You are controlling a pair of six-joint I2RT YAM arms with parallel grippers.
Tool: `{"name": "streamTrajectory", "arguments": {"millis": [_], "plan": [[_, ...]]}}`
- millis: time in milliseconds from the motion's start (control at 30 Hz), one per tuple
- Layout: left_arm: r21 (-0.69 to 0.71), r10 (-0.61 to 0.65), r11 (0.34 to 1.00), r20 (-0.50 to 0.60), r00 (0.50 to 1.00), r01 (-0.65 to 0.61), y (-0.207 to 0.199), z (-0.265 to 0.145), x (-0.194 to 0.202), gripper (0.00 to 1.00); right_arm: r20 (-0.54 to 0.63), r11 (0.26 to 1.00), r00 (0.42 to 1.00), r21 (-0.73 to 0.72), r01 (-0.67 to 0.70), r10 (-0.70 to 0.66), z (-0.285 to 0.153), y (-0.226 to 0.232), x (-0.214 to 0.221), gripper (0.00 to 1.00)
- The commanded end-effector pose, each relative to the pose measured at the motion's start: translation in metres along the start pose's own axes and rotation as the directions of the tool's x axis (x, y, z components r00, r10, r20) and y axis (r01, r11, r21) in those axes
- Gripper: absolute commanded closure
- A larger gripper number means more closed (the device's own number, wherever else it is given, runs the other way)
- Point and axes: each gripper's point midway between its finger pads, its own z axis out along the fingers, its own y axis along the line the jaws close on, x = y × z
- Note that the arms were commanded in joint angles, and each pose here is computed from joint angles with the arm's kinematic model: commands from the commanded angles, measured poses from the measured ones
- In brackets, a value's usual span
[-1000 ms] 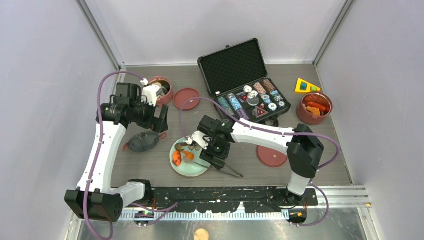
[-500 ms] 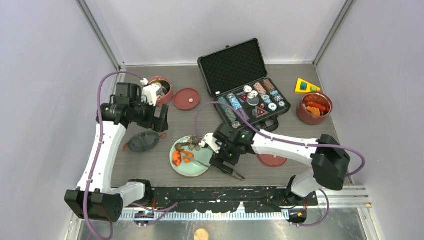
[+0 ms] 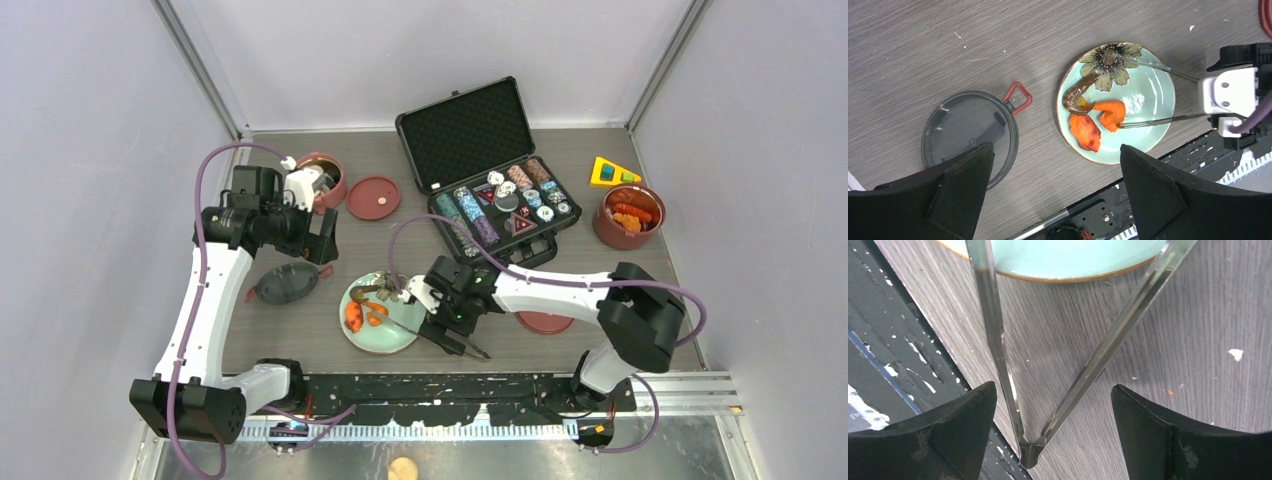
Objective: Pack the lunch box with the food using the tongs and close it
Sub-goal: Pick up the clamp from the plate.
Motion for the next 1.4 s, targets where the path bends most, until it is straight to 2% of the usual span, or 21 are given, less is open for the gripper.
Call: {"name": "streamTrajectory", "arguments": {"millis": [0,200,433,767,1067,1233,1367], "plan": [[0.011,0.006,1.0,0.051,0.999,-0.006,-0.002,-0.002,-0.009,0.0,0.059,1.0,0.998,-0.005,0.006,-0.006,0.006,0.002,-0.028,0.11],[0.006,0.009,1.0,0.055,0.998,-0.009,-0.001,-0.002,-0.011,0.0,0.034,0.999,0.999,0.037,0.001,-0.002,0.022,-0.003,-0.032,0.14],[0.008,0.007,1.0,0.054,0.999,-0.007,-0.001,-0.001,-0.01,0.0,0.033,0.997,0.999,0.078,-0.009,0.007,0.024,-0.009,-0.034,0.28],[0.061,0.011,0.998,0.088,0.996,-0.016,-0.012,-0.008,-0.019,0.0,0.151,1.0,0.989,0.024,0.001,-0.005,-0.024,-0.002,-0.059,0.64],[0.201,0.057,0.975,0.169,0.984,-0.091,-0.042,-0.022,-0.029,0.0,0.268,0.993,0.962,-0.114,-0.025,0.055,-0.083,0.002,-0.096,0.72],[0.303,0.149,0.921,0.305,0.941,-0.244,-0.071,-0.043,-0.039,0.0,0.318,0.955,0.931,-0.285,-0.084,0.177,-0.113,0.011,-0.119,0.76],[0.304,0.29,0.836,0.46,0.839,-0.456,-0.092,-0.062,-0.043,0.0,0.327,0.912,0.912,-0.397,-0.104,0.247,-0.128,0.02,-0.133,0.76]]}}
